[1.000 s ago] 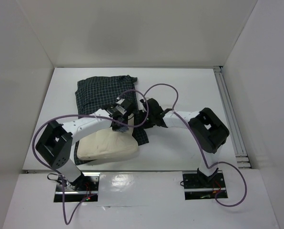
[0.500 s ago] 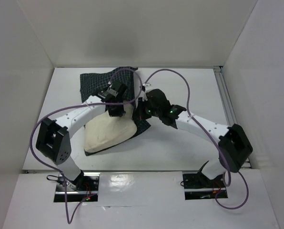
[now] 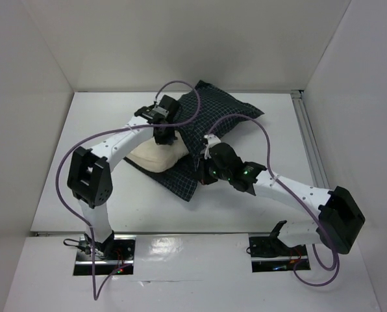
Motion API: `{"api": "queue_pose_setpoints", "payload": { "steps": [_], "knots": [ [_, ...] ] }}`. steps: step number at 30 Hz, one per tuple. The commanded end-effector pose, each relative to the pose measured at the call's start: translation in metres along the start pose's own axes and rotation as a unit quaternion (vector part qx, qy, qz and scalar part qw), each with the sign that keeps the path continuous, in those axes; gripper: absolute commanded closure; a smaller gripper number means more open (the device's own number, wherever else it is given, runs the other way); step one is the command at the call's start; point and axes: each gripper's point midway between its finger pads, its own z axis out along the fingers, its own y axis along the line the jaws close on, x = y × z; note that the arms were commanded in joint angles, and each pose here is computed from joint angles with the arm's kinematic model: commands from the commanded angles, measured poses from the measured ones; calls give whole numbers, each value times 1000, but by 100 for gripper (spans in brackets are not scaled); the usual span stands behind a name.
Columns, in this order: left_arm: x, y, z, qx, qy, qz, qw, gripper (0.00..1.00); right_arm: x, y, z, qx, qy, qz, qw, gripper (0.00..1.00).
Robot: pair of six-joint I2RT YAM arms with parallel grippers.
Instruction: Put the pillow into the pillowcase
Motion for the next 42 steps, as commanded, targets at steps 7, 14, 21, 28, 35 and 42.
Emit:
{"api": "queue_pose_setpoints", "payload": {
  "steps": [7, 14, 21, 28, 35, 42],
  "knots": [
    [14, -28, -15, 75, -22, 35, 996, 50, 8, -25, -19, 42, -4, 32, 999, 100],
    [28, -35, -56, 166, -11, 168, 972, 19, 7, -45, -21, 64, -7, 47, 997, 100],
    [80, -42, -32, 179, 58, 234, 954, 0, 7, -49, -25, 71, -12, 59, 996, 100],
    [114, -47, 4, 142, 110, 258, 949, 2, 5, -55, -30, 86, -14, 62, 994, 100],
    [109, -53, 17, 145, 115, 189, 964, 100, -8, -47, -37, 75, -34, 60, 995, 100],
    [14, -124, -63, 268, -16, 88, 959, 100, -49, -24, -66, 53, -64, 20, 996, 100]
  ]
}}
